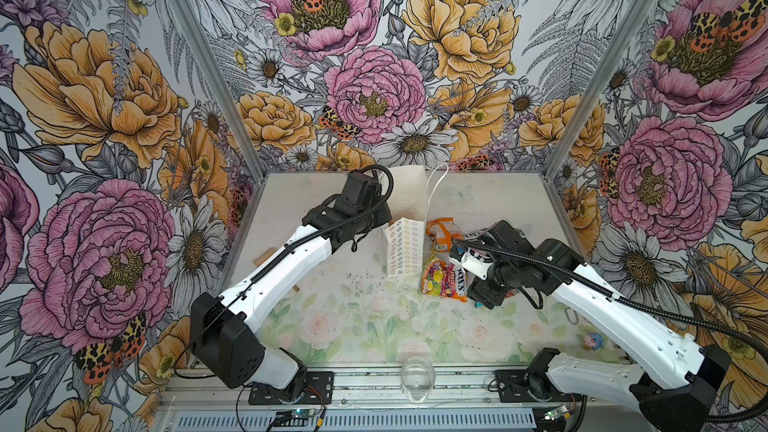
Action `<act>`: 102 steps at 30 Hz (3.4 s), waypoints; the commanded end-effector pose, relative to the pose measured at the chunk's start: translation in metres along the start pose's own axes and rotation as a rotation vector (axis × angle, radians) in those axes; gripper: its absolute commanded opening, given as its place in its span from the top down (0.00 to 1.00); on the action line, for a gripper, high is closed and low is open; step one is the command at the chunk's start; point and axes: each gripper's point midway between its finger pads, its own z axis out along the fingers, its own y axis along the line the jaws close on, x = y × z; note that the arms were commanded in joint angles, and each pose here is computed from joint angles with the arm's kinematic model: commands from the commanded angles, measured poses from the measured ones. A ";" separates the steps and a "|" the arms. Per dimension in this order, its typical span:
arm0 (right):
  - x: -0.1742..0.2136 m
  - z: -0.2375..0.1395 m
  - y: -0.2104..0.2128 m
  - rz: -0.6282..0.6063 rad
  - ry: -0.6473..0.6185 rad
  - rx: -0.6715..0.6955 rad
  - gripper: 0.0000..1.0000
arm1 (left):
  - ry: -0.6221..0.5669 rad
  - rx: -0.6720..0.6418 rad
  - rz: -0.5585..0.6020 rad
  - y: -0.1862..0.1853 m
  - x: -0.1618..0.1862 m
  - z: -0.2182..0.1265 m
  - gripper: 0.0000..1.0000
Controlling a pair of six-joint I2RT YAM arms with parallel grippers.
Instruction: Place the snacks into the paper bag
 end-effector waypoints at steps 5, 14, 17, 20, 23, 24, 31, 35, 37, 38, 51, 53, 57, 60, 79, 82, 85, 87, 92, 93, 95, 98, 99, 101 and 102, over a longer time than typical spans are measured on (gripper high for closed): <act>-0.013 0.036 -0.004 -0.103 -0.021 -0.007 0.30 | 0.002 0.011 0.021 -0.003 -0.005 0.000 1.00; -0.018 0.043 -0.019 -0.134 -0.103 0.103 0.28 | 0.001 -0.001 0.011 0.004 -0.006 0.001 1.00; -0.022 0.039 -0.018 -0.062 -0.134 0.090 0.27 | 0.002 0.004 0.012 0.003 -0.007 0.001 1.00; -0.023 0.038 -0.020 0.039 -0.141 0.070 0.26 | 0.002 0.003 0.011 0.003 -0.007 0.002 1.00; -0.023 0.041 -0.018 0.136 -0.142 0.020 0.26 | 0.006 0.006 0.012 0.002 -0.006 0.002 1.00; -0.024 0.042 -0.016 0.173 -0.143 -0.007 0.26 | 0.005 0.008 0.012 0.002 -0.006 0.002 1.00; -0.030 0.046 -0.018 0.419 -0.144 -0.138 0.26 | 0.005 0.007 0.011 0.002 -0.006 0.001 1.00; -0.025 0.058 -0.022 0.527 -0.081 -0.178 0.26 | 0.007 0.009 0.010 0.001 -0.006 0.002 1.00; -0.023 0.063 -0.025 0.571 -0.060 -0.186 0.26 | 0.008 0.007 0.011 0.002 -0.005 0.002 1.00; -0.021 0.066 -0.026 0.596 -0.050 -0.184 0.25 | 0.008 0.007 0.011 0.001 -0.005 0.002 1.00; 0.000 0.090 -0.039 0.901 0.058 -0.212 0.23 | 0.011 0.010 0.011 0.000 -0.004 0.003 1.00; 0.003 0.094 -0.043 0.952 0.068 -0.215 0.21 | 0.012 0.007 0.009 0.001 -0.004 0.003 1.00; 0.006 0.101 -0.053 1.029 0.062 -0.219 0.15 | 0.012 0.004 0.009 0.002 -0.004 0.004 1.00; 0.007 0.103 -0.058 1.059 0.043 -0.223 0.15 | 0.016 0.005 0.009 0.002 -0.002 0.004 1.00; 0.001 0.144 -0.067 1.225 0.010 -0.281 0.15 | -0.005 0.015 0.009 -0.001 -0.007 -0.003 1.00; 0.000 0.150 -0.067 1.237 0.006 -0.295 0.15 | -0.002 0.013 0.010 -0.001 -0.006 -0.002 1.00; 0.000 0.155 -0.065 1.242 0.009 -0.308 0.15 | -0.002 0.011 0.008 0.000 -0.007 -0.002 1.00; 0.000 0.159 -0.063 1.245 0.008 -0.323 0.16 | 0.001 0.009 0.008 0.001 -0.006 0.000 1.00; 0.003 0.166 -0.059 1.234 0.020 -0.334 0.16 | 0.003 0.006 0.008 0.001 -0.005 0.001 1.00; 0.003 0.166 -0.059 1.231 0.022 -0.334 0.16 | 0.001 0.008 0.008 0.001 -0.006 0.000 1.00; 0.004 0.168 -0.058 1.226 0.029 -0.327 0.16 | 0.001 0.007 0.008 0.001 -0.006 0.000 1.00; 0.004 0.170 -0.057 1.213 0.035 -0.325 0.16 | 0.002 0.006 0.008 0.001 -0.006 0.000 1.00; 0.005 0.171 -0.057 1.210 0.038 -0.320 0.16 | 0.001 0.007 0.008 0.001 -0.006 0.000 1.00; 0.006 0.172 -0.058 1.204 0.043 -0.303 0.19 | 0.001 0.005 0.008 0.001 -0.006 0.000 1.00; 0.006 0.173 -0.058 1.201 0.043 -0.300 0.21 | 0.000 0.004 0.007 0.002 -0.006 0.001 1.00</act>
